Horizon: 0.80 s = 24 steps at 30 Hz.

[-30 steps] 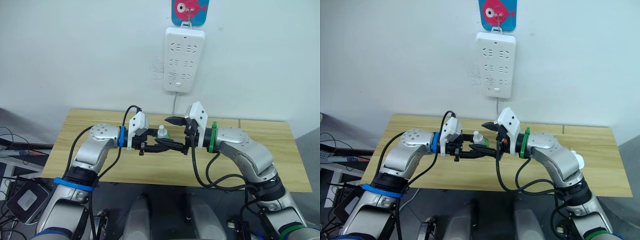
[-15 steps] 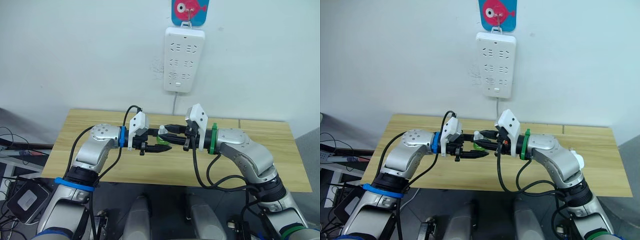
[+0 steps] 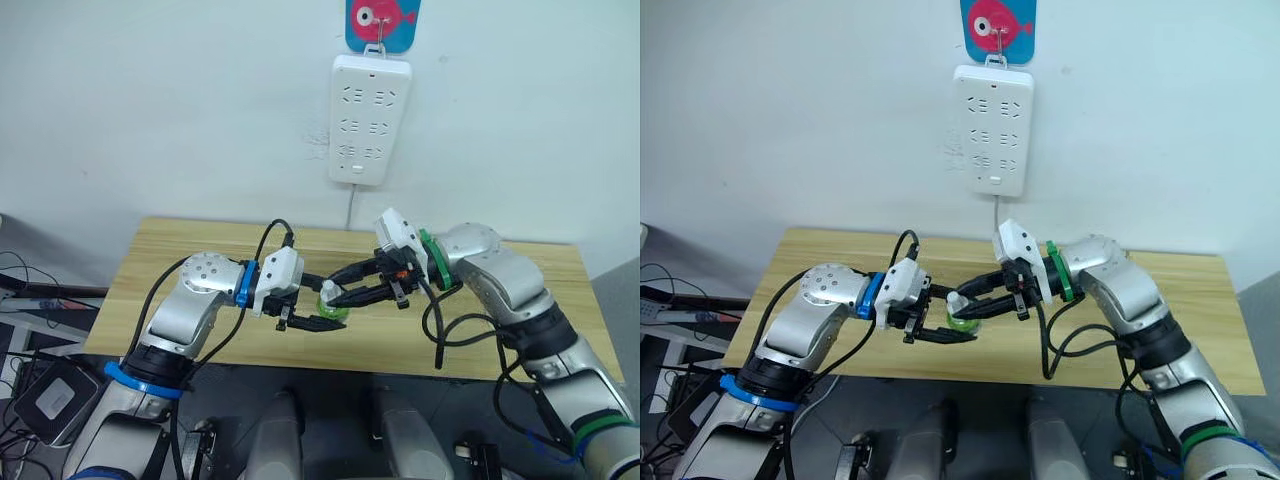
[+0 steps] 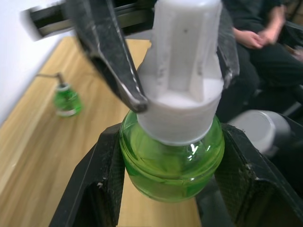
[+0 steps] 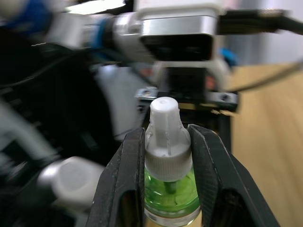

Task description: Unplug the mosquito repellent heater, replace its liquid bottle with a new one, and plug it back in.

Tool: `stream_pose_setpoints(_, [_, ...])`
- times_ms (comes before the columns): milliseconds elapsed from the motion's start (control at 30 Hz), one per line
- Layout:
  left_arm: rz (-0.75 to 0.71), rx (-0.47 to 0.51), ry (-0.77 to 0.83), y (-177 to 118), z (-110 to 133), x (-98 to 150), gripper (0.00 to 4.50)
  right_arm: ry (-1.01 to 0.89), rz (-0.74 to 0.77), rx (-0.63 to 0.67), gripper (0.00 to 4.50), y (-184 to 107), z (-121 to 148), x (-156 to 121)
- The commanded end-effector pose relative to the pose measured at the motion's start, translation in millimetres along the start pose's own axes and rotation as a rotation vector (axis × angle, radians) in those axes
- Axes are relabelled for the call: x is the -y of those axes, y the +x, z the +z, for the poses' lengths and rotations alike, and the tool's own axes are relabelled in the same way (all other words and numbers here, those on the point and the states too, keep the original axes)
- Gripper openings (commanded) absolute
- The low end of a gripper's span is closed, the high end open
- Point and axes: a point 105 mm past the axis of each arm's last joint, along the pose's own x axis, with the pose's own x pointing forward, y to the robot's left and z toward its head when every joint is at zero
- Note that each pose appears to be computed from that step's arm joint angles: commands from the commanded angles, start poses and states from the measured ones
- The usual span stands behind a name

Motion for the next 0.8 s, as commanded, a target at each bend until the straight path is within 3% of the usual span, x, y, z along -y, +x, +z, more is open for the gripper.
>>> stream_pose_setpoints(33, [-0.047, 0.004, 0.032, 2.4, 5.7, 9.8, 2.27, -0.061, 0.092, 0.005, 0.98, 3.1, 6.2, -3.1])
stream_pose_setpoints(67, [-0.043, 0.003, 0.027, 1.5, 5.6, 10.0, 2.27, -0.063, 0.090, 0.003, 0.98, 1.6, 6.0, -1.8])
stream_pose_setpoints(100, [-0.039, 0.001, 0.023, 0.9, 5.1, 9.9, 2.27, -0.063, 0.082, 0.003, 1.54, -0.5, 5.9, -0.3])
stream_pose_setpoints(167, [-0.007, -0.005, 0.017, -0.4, 2.7, 6.1, 2.27, -0.037, 0.052, 0.002, 2.03, -10.7, 5.5, 2.0])
stream_pose_setpoints(400, [0.098, 0.022, -0.038, -3.2, -0.3, -6.2, 2.27, -0.014, -0.175, -0.083, 4.47, -49.3, -7.8, 5.4])
stream_pose_setpoints(567, [0.227, 0.021, -0.054, -9.4, -3.4, -27.1, 2.27, -0.003, -0.443, -0.001, 4.47, -32.5, 2.2, 9.9])
stream_pose_setpoints(800, [0.253, 0.030, -0.056, -9.4, -0.8, -38.0, 2.27, 0.029, -0.577, 0.111, 4.47, -5.7, 13.6, 11.0])
